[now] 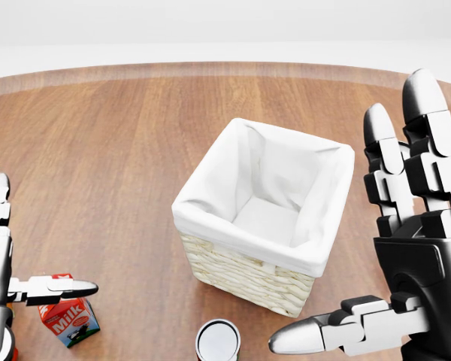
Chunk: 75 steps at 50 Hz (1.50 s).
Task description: Pick the milk and place it in the basket.
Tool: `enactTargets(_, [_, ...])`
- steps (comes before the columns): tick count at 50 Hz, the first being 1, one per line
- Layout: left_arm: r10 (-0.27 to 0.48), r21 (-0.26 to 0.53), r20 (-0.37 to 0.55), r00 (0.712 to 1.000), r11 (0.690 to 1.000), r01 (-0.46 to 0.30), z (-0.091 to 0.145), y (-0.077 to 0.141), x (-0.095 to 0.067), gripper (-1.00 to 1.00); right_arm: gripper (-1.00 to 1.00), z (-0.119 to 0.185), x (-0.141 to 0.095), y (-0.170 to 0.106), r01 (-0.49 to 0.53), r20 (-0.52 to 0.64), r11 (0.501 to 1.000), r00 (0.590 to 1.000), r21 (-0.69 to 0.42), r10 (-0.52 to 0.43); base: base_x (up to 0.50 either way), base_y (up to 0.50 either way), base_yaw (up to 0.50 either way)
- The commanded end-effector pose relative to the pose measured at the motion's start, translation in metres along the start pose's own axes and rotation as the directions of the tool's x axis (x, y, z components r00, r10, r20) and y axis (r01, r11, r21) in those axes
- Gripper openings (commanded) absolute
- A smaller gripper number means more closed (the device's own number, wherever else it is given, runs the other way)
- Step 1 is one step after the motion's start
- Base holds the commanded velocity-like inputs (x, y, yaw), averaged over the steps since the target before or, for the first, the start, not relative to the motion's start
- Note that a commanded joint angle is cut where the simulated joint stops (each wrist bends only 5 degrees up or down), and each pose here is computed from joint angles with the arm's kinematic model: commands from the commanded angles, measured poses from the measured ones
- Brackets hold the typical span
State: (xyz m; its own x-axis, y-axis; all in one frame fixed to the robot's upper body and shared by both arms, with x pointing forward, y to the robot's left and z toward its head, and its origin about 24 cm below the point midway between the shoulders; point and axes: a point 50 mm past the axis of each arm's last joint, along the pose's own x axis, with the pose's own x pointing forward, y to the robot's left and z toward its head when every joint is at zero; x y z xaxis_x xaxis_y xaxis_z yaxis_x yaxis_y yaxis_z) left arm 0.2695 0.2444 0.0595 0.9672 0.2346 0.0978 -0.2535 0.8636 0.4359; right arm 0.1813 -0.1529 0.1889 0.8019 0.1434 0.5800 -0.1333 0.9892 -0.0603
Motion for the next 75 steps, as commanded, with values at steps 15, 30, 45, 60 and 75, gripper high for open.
enactTargets(15, [-0.006, 0.015, -0.114, 0.993, 1.0, 0.008, -0.025, -0.005, 0.006, 1.0, 1.0, 0.0, 0.0, 0.0, 0.002, 0.001, 1.0, 1.0, -0.005, -0.002, 0.0, 0.0, 0.0])
enactTargets(30, [-0.007, 0.054, -0.224, 0.974, 0.998, 0.02, -0.048, -0.012, 0.01, 1.0, 1.0, 0.0, 0.0, 0.001, 0.0, -0.002, 1.0, 1.0, -0.001, 0.0, 0.0, 0.0, 0.0])
enactTargets(45, [0.025, 0.112, -0.34, 0.94, 0.994, 0.014, -0.072, -0.014, 0.014, 1.0, 1.0, 0.001, 0.0, 0.0, 0.002, 0.006, 1.0, 1.0, -0.001, -0.002, 0.0, 0.0, 0.0])
enactTargets(60, [0.027, 0.13, -0.378, 0.926, 0.991, 0.025, -0.079, -0.016, 0.012, 1.0, 1.0, 0.0, 0.0, -0.001, 0.005, 0.003, 1.0, 1.0, -0.003, -0.005, 0.0, 0.0, 0.0])
enactTargets(75, [-0.037, 0.184, -0.447, 0.894, 0.974, 0.133, -0.096, -0.027, -0.001, 1.0, 1.0, 0.001, 0.001, -0.003, 0.015, 0.006, 1.0, 1.0, -0.004, -0.015, 0.0, 0.0, 0.0])
